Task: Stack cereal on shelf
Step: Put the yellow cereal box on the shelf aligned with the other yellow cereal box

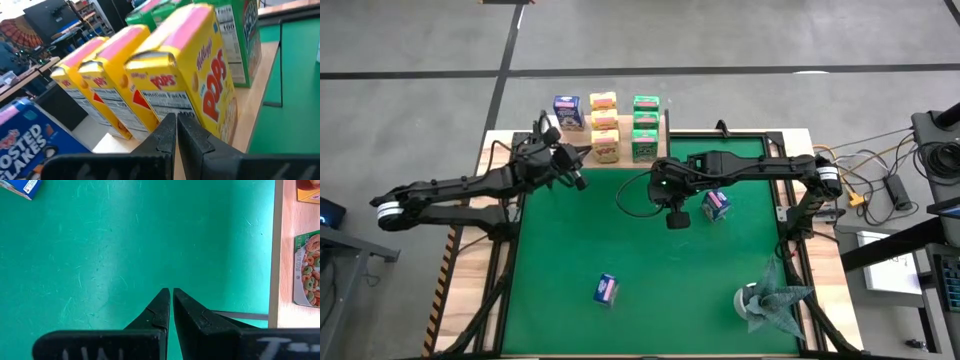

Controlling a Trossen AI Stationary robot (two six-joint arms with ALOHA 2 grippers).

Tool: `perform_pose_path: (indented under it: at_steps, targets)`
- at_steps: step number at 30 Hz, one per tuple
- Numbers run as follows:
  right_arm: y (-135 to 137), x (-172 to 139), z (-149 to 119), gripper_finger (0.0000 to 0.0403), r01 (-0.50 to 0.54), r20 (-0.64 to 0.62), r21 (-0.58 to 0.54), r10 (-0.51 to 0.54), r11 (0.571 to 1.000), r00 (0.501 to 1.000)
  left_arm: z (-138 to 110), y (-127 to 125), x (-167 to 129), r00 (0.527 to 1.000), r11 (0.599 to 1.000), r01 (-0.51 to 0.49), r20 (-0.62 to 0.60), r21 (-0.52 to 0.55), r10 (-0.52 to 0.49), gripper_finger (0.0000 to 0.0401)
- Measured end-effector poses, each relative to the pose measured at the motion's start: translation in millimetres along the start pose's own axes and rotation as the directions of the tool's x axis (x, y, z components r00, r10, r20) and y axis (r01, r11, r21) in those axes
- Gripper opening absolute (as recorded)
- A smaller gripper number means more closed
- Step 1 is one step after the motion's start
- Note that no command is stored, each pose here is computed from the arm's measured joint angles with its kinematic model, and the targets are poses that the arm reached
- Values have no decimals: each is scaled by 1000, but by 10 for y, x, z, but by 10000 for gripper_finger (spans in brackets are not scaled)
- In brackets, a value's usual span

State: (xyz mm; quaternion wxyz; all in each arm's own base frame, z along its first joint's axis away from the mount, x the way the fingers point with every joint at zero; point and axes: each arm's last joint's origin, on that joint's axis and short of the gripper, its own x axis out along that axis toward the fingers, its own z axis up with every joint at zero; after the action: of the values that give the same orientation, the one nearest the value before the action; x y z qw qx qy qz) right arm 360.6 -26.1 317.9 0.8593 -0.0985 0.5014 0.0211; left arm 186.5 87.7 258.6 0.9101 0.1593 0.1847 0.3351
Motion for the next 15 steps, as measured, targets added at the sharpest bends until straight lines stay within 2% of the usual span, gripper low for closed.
perform_pose_path:
  at_steps: [4,10,15]
  targets:
    - [0,2,0,13,0,0,0,0,1000,1000,-41,-31,78,1000,1000,-1,-31,17,1,0]
    - [0,2,-1,13,0,-2,26,0,1000,1000,-80,-16,97,989,994,-108,-97,24,110,0]
    - [1,2,-6,13,-1,-6,25,2,1000,1000,-60,11,10,990,994,-107,-92,-16,106,0]
